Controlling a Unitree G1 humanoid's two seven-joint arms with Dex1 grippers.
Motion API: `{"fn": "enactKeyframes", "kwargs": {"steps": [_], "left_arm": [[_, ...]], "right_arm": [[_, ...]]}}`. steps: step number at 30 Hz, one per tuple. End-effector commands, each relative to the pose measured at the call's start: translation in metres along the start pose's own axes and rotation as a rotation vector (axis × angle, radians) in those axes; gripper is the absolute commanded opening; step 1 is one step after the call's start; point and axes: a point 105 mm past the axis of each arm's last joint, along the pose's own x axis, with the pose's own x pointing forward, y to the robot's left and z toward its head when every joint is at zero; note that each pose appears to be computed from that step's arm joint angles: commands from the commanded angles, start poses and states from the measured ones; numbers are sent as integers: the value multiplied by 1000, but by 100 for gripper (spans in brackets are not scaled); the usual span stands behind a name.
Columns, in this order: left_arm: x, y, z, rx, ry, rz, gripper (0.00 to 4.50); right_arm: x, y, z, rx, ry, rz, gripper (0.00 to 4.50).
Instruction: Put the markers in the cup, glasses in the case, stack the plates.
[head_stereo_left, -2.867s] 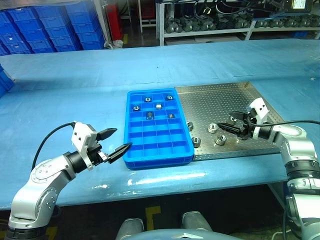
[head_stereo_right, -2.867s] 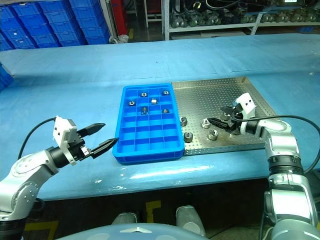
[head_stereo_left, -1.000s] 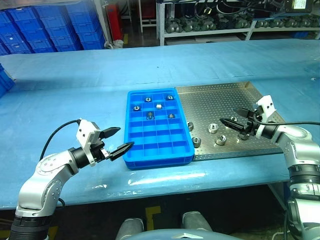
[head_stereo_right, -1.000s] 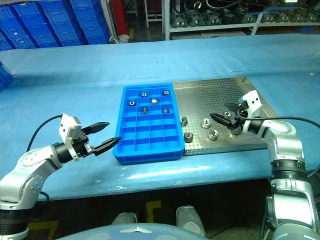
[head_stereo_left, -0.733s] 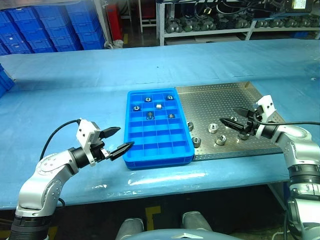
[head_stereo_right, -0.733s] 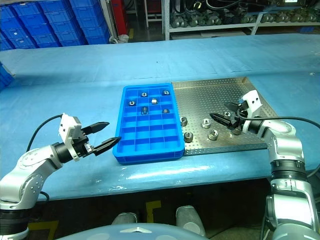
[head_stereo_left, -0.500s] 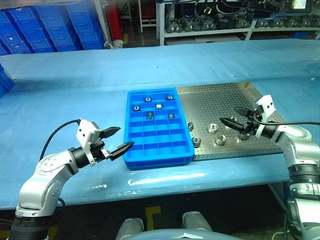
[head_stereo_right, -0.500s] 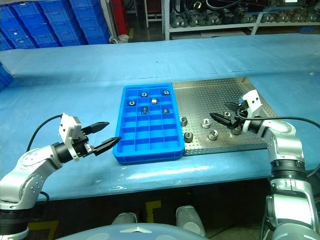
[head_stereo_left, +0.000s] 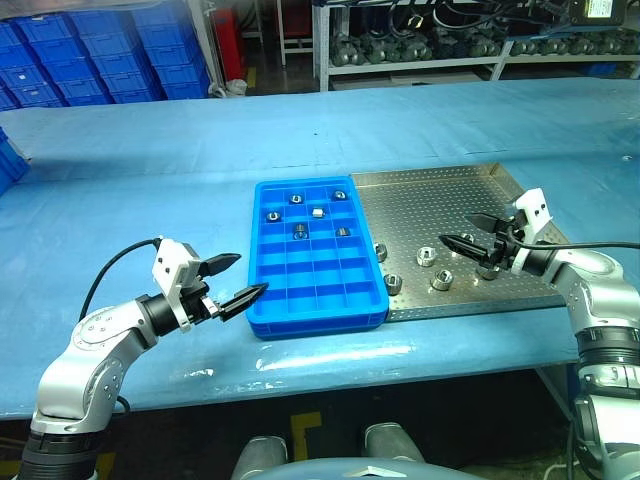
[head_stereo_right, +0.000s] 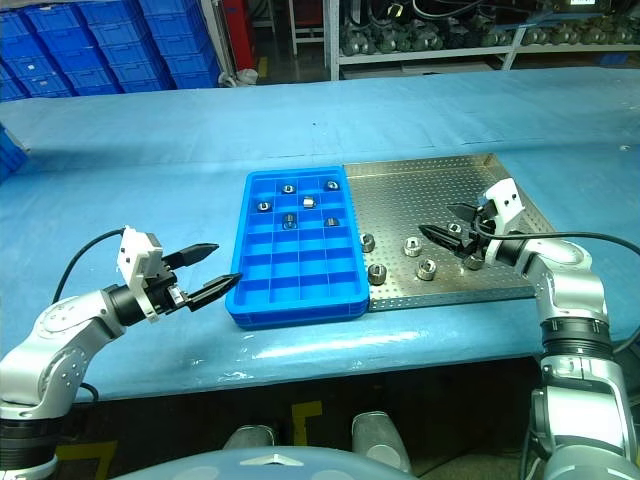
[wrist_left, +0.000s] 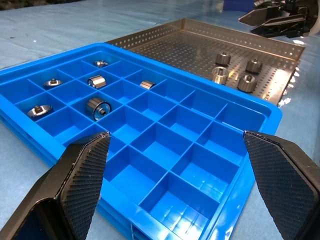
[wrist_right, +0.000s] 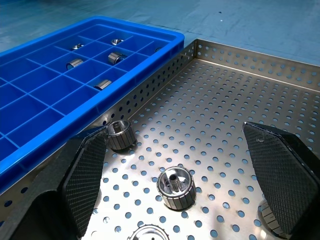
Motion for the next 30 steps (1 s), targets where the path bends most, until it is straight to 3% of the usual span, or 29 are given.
{"fn": "enactKeyframes", "kwargs": {"steps": [1, 30], "left_arm": [[1, 0, 13, 58, -29, -6, 450], [2, 2, 17, 54, -41, -4, 450]], "right_arm": [[-1, -3, 19, -43, -53, -3, 447], [3, -1, 22, -41, -62, 0, 447]]}}
